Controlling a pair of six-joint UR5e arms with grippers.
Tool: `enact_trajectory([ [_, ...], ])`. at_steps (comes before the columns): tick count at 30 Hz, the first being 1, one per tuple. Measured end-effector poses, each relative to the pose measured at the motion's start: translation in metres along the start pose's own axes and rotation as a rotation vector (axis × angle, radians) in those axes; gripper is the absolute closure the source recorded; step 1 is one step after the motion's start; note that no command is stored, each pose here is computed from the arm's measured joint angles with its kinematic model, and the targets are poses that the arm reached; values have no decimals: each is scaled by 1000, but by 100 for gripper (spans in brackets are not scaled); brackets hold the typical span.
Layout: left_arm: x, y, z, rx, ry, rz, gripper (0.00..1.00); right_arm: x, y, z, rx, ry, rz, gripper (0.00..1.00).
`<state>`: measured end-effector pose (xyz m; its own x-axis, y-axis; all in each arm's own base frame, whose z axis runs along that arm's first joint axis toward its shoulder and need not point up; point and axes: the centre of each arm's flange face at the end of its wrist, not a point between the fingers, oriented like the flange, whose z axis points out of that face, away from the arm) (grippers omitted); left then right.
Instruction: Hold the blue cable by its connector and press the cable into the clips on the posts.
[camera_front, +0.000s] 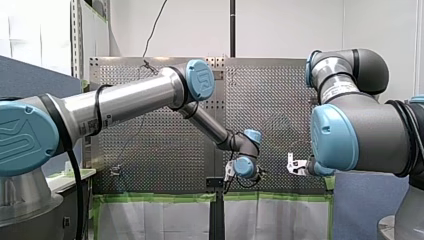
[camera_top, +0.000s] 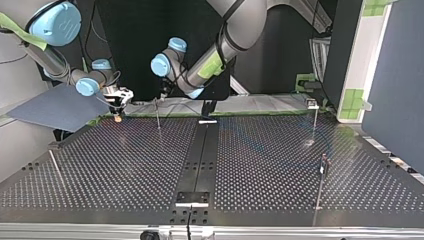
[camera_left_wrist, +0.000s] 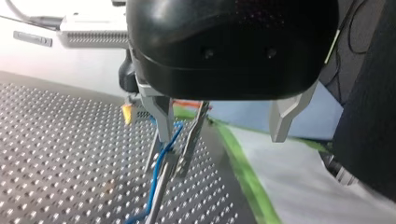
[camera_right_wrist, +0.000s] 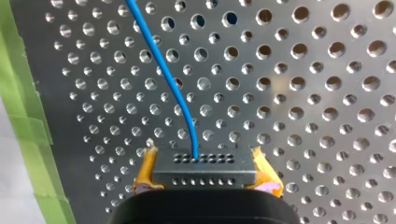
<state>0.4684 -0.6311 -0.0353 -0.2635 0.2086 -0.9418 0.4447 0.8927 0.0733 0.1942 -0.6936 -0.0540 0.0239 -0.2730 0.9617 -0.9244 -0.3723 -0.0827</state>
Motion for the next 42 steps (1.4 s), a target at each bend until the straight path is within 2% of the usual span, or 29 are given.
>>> enact_trajectory([
  [7,2,-20,-7,64,-16,-2,0,0,-2,0,2,0,0,100],
  [12,-4,-31,-8,84,-45,-20,0,0,-2,0,3,-2,0,100],
  [34,-4,-32,-7,75,-69,-57,0,0,-4,0,6,-5,1,100],
  [42,-5,-29,-6,51,-76,-65,0,0,-4,0,5,-2,3,100],
])
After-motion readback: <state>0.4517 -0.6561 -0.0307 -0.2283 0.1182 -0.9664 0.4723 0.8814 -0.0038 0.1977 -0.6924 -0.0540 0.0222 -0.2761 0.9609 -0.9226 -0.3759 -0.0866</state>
